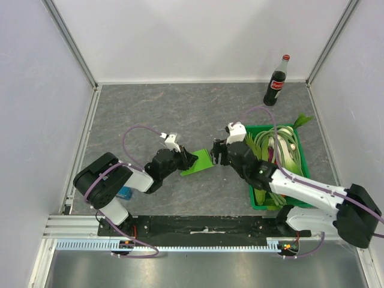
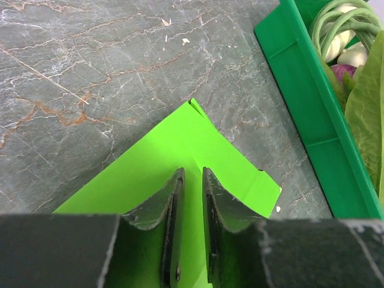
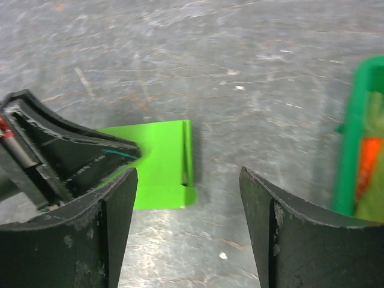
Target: Fold the paper box
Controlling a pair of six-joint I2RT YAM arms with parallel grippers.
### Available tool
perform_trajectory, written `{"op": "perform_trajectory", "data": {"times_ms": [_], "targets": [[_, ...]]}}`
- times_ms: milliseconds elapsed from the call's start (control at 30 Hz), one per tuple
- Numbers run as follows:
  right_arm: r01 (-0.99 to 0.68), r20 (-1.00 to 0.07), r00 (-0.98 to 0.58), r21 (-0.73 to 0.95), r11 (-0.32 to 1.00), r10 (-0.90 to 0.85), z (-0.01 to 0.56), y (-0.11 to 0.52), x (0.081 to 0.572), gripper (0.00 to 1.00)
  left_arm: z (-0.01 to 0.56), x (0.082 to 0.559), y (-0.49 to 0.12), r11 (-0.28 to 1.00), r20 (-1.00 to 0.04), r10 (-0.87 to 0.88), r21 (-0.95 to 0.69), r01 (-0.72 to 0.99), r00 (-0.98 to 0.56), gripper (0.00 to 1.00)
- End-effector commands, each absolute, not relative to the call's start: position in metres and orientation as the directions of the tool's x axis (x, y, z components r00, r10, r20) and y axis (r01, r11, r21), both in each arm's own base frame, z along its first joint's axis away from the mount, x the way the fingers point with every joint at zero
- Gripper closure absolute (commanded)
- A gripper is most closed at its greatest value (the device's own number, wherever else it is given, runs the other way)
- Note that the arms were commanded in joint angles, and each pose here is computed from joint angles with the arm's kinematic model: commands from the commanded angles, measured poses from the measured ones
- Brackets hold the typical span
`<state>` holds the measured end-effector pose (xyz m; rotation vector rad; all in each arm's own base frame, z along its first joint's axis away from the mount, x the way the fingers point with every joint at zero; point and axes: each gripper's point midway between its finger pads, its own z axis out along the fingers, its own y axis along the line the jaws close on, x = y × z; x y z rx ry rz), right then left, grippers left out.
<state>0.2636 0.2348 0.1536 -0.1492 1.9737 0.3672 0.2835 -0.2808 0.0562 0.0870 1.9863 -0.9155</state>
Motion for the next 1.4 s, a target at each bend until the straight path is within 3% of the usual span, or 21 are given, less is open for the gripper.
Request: {"op": "perform_trajectory", "data": {"times_ms": [0, 67, 133, 333, 467, 667, 1033, 1133, 1367], "targets": [[-0.577, -0.838, -0.543, 0.32, 0.751, -0.06, 0.155, 0.302, 0.252, 0.26, 0.023, 0.268, -0.268, 0.762, -0.731, -0.236, -0.549, 0.345, -0.641, 0.75], [-0.582, -0.799, -0.597, 0.366, 0.727, -0.076, 0.136, 0.313, 0.26, 0.35, 0.019, 0.265, -0.267, 0.764, -0.725, -0.232, -0.548, 0.339, -0.648, 0.76], [-0.551, -0.786, -0.618, 0.446, 0.706, 0.015, 0.134, 0.314, 0.28, 0.44, 0.012, 0.266, -0.26, 0.781, -0.72, -0.246, -0.543, 0.307, -0.649, 0.76], [-0.565, -0.701, -0.713, 0.596, 0.57, 0.027, 0.082, 0.33, 0.275, 0.61, -0.006, 0.259, -0.257, 0.771, -0.694, -0.276, -0.573, 0.278, -0.665, 0.76], [-0.551, -0.681, -0.732, 0.605, 0.576, 0.016, 0.052, 0.32, 0.262, 0.62, -0.006, 0.258, -0.255, 0.774, -0.698, -0.268, -0.567, 0.283, -0.664, 0.76], [-0.482, -0.664, -0.747, 0.512, 0.711, -0.029, 0.013, 0.289, 0.27, 0.63, 0.015, 0.262, -0.261, 0.777, -0.731, -0.215, -0.529, 0.34, -0.648, 0.73], [-0.519, -0.633, -0.766, 0.508, 0.687, -0.11, 0.024, 0.295, 0.264, 0.55, 0.121, 0.26, -0.247, 0.777, -0.785, -0.203, -0.493, 0.392, -0.585, 0.47], [-0.543, -0.657, -0.746, 0.505, 0.671, -0.109, 0.039, 0.297, 0.266, 0.53, 0.113, 0.253, -0.221, 0.822, -0.748, -0.227, -0.491, 0.29, -0.624, 0.42], [-0.591, -0.713, -0.682, 0.409, 0.695, -0.161, 0.076, 0.293, 0.282, 0.46, 0.103, 0.223, -0.199, 0.783, -0.685, -0.318, -0.579, 0.226, -0.655, 0.38]]}}
